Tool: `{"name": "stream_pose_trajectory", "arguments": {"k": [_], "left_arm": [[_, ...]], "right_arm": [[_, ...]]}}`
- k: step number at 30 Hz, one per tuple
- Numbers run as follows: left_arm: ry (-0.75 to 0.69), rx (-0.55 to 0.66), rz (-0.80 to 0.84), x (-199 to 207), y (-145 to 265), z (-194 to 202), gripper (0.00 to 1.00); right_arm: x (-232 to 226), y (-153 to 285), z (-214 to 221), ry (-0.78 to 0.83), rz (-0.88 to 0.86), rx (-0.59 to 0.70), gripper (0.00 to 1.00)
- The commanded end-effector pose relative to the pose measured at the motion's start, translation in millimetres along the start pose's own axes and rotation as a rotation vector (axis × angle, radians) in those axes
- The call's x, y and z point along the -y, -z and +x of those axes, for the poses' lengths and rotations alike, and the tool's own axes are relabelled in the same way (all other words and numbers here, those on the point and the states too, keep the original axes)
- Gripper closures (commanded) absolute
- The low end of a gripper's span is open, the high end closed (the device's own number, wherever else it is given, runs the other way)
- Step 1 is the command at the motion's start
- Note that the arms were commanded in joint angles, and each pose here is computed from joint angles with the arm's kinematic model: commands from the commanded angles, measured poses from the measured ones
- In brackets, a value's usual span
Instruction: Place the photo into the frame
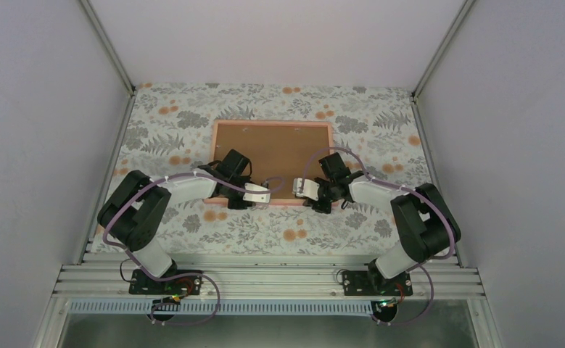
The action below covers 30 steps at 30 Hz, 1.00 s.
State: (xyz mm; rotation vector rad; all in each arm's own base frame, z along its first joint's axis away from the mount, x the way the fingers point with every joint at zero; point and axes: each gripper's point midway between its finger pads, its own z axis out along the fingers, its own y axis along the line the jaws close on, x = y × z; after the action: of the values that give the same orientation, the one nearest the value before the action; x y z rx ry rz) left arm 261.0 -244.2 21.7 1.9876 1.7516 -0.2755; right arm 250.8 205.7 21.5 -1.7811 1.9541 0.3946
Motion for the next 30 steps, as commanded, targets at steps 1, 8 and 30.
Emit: {"name": "stream_pose_trajectory", "arguments": {"k": [1, 8, 30], "left_arm": [[0.043, -0.048, 0.069, 18.2, -16.3, 15.7, 0.69], [0.03, -0.045, 0.075, 21.9, -16.5, 14.7, 0.69], [0.25, 0.233, 0.001, -58.7, 89.5, -42.6, 0.06]], "right_arm": [[-41.5, -8.4, 27.2, -0.081, -0.138, -0.089, 0.91], [-31.3, -10.0, 21.1, -0.125, -0.119, -0.085, 0.59], [-47.5, 23.1, -10.0, -0.091, -0.191, 0.016, 0.4]]}}
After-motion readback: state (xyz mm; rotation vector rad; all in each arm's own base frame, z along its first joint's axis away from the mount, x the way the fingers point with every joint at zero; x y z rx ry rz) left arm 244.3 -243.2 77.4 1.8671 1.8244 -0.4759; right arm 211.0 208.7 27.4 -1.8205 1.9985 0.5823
